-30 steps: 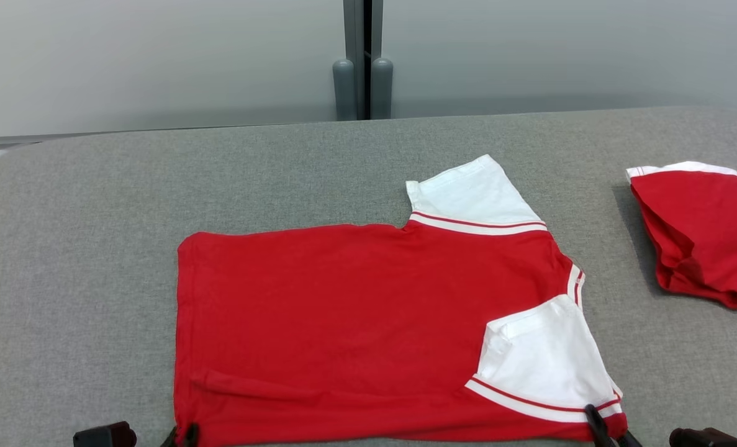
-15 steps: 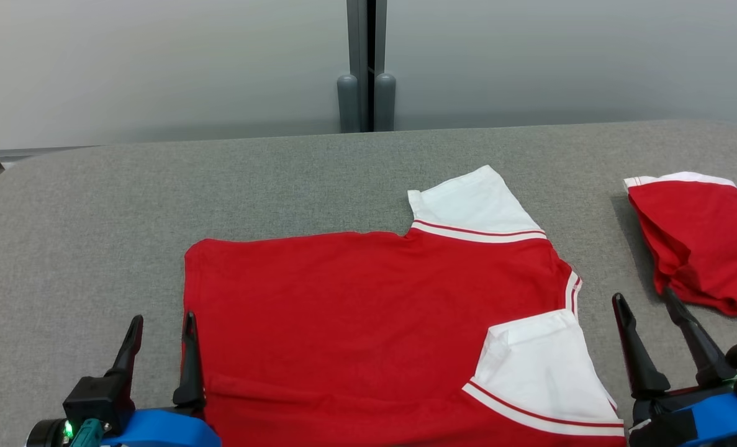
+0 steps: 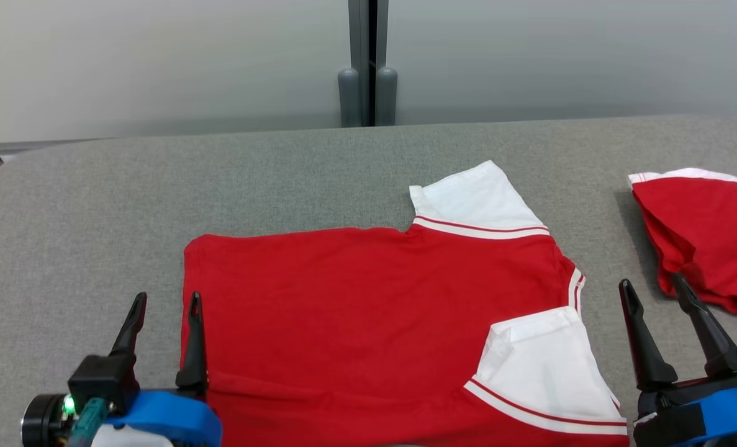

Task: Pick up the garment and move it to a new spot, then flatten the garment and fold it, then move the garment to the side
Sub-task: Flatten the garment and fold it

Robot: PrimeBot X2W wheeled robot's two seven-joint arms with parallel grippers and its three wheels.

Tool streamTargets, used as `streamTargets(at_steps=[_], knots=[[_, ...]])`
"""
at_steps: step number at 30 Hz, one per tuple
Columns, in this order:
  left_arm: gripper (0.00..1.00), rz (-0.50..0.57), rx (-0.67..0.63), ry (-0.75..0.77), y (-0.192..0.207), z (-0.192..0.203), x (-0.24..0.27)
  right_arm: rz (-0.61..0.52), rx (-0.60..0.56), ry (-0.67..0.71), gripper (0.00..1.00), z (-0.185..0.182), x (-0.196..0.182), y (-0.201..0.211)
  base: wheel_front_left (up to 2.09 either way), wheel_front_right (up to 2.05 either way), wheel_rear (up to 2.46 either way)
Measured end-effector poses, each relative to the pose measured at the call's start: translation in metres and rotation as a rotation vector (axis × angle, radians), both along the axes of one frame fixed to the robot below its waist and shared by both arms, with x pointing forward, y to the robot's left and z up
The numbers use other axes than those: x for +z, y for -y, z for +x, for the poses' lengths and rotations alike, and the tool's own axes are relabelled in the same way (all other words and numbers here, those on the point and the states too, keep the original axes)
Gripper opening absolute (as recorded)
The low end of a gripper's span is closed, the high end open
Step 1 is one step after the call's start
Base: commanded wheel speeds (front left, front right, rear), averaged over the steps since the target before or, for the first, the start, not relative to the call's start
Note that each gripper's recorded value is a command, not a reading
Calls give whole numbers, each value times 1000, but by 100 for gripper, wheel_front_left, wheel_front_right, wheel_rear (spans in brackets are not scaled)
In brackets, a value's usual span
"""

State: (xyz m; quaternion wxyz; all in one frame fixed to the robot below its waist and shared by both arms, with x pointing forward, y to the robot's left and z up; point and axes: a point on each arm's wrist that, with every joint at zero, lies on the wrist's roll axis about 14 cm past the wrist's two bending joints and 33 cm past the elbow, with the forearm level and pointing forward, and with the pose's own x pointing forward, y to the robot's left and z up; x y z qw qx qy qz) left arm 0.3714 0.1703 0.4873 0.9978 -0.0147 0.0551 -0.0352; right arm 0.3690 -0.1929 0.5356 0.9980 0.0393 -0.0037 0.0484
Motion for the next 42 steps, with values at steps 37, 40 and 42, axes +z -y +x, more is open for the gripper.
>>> streamTargets(at_steps=[37, 40, 42], knots=[[0, -120, -65, -599, -19, 128, -146, 20, -41, -148, 100, 78, -71, 32, 0, 0, 0], [0, -124, -71, -574, -15, 136, -143, 7, 1, -122, 100, 113, -62, 25, 0, 0, 0], [0, -121, -78, -561, -12, 142, -141, 16, 36, -108, 100, 137, -57, 14, 0, 0, 0]])
